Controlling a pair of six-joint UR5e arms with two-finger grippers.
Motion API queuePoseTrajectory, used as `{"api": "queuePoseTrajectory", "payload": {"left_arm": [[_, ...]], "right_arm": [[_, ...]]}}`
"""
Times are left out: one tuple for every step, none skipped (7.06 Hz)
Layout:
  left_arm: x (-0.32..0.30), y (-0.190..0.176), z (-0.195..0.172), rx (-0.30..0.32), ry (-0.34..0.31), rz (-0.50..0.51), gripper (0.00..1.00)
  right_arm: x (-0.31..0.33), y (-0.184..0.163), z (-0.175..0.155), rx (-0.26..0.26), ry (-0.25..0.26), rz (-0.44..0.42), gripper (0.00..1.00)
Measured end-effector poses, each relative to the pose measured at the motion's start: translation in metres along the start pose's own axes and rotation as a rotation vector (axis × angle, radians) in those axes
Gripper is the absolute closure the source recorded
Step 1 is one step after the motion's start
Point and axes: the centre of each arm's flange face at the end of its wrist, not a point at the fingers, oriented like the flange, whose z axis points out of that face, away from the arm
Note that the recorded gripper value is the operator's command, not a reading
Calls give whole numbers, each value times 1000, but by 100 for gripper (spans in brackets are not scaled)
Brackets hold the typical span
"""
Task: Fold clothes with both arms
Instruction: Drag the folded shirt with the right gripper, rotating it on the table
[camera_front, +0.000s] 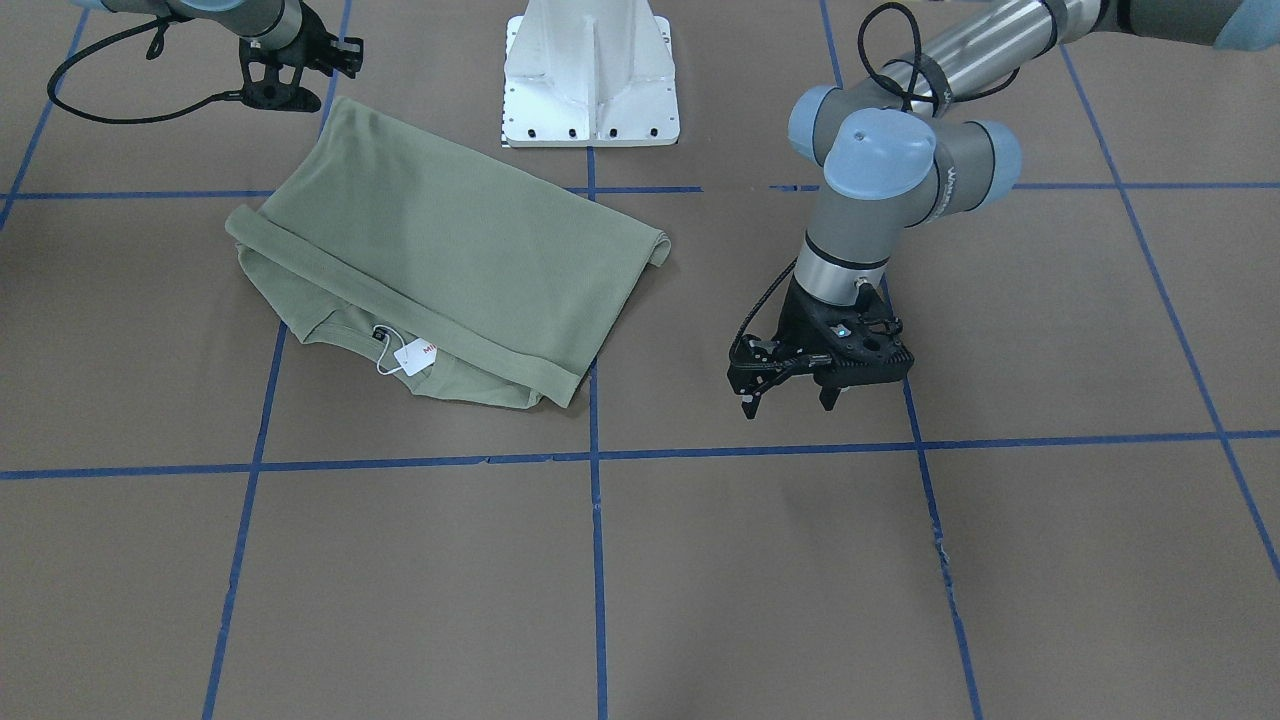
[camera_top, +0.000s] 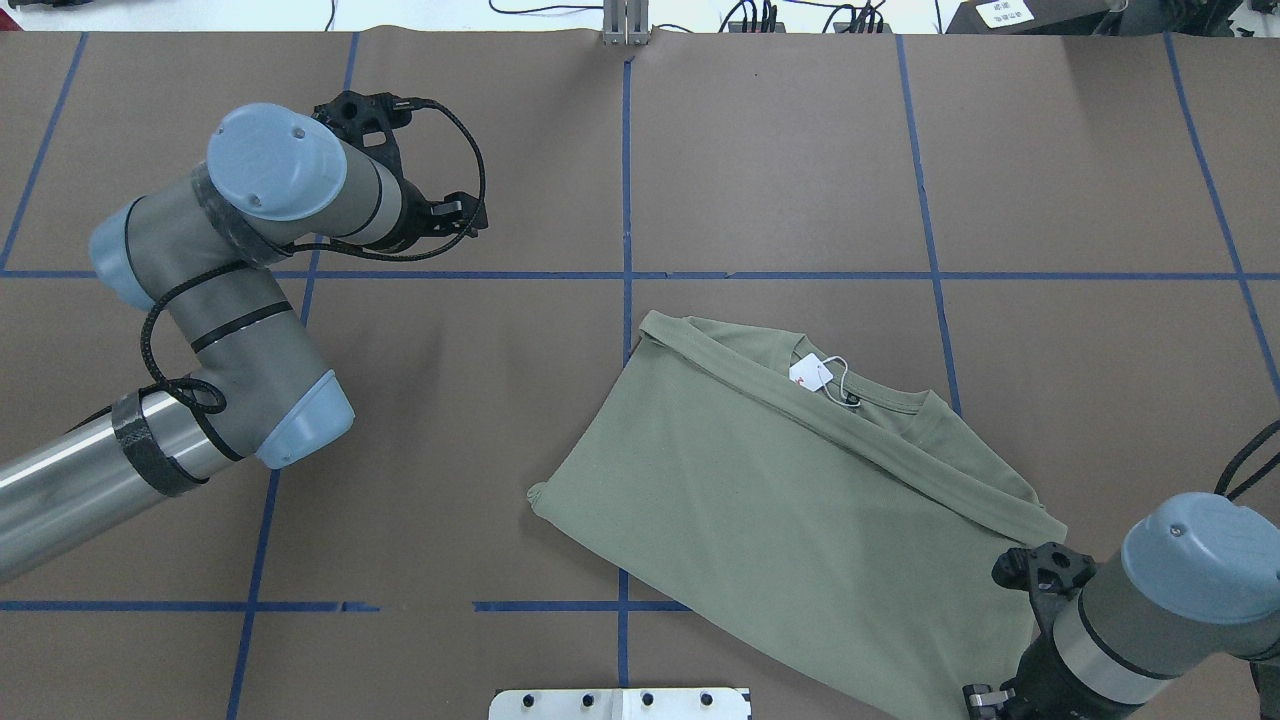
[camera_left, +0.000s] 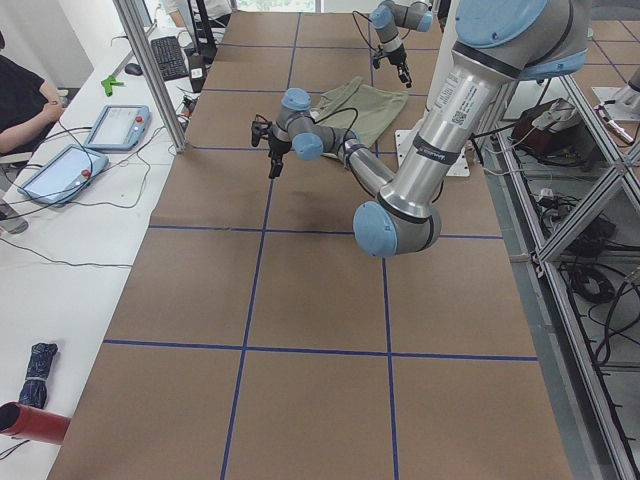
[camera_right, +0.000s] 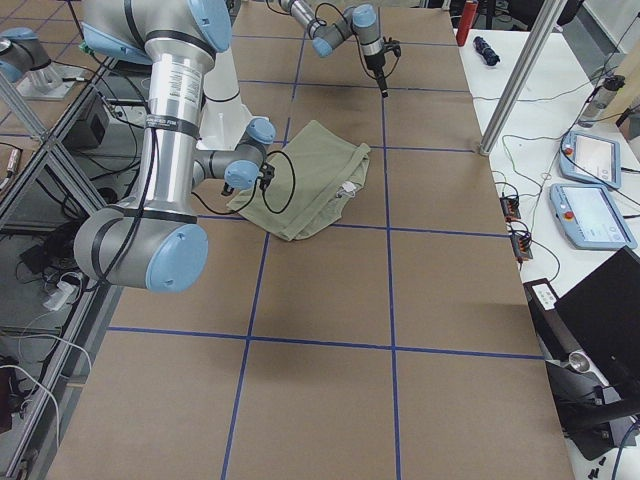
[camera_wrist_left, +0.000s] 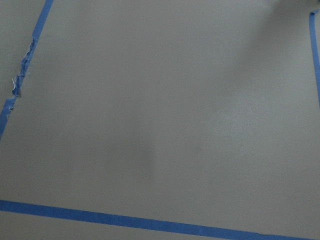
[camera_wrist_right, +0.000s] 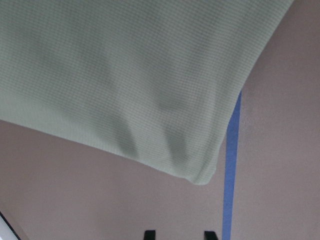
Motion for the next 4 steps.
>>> {"api": "queuePoseTrajectory", "payload": {"left_arm": [[7,9,-5,-14,19,8,0],[14,28,-16,-46,52,22,0],[17,58,-27,-98,87,29,0],[22,93,-33,-155,113,21,0]], "right_arm": [[-3,-8,-9,21,-22,20,0],[-10,-28,-32,77,-75,49,0],[-19,-56,-69,158,-150,81,0],[-26,-79,-108,236,-222,102,0]]}}
